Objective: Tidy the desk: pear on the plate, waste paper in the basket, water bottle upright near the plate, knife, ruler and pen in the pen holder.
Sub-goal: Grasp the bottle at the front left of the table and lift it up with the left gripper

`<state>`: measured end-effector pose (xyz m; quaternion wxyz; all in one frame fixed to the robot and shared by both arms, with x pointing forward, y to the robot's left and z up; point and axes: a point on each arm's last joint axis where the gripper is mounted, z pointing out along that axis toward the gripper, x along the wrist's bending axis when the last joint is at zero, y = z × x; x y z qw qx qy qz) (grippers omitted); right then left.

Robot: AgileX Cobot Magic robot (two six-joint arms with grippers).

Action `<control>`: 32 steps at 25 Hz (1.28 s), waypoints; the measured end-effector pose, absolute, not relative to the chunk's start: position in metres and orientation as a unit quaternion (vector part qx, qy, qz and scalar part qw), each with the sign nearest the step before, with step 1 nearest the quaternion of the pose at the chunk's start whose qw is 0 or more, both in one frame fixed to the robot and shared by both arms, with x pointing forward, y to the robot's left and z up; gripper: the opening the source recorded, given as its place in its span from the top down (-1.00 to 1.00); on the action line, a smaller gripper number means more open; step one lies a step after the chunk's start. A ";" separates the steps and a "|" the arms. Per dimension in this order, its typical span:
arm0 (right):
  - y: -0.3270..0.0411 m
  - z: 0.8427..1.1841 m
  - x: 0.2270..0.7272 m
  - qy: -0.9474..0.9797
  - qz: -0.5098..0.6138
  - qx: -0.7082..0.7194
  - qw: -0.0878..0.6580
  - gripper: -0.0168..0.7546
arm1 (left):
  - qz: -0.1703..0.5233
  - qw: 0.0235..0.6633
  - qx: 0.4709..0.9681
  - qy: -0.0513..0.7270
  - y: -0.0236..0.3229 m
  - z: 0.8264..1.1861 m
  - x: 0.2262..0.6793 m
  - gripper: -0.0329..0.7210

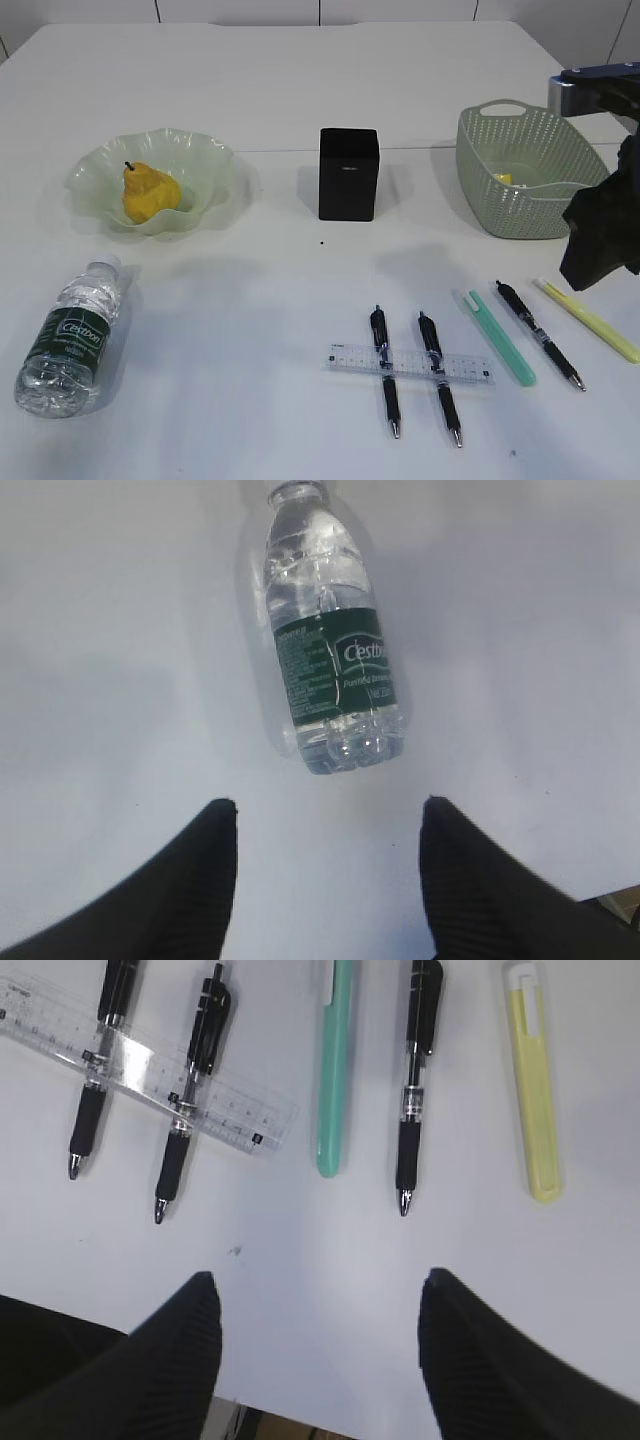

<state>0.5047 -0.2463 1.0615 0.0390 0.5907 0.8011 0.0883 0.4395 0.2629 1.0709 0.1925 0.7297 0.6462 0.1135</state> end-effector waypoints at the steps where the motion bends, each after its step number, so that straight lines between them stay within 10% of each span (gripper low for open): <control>1: -0.247 1.062 0.500 0.801 0.090 0.591 0.040 -0.24 | 0.113 0.193 0.730 0.646 0.263 1.071 0.439 -0.18; 32: -0.247 1.068 0.471 0.786 0.159 0.594 0.066 -0.24 | 0.115 0.215 0.715 0.655 0.259 1.066 0.454 -0.18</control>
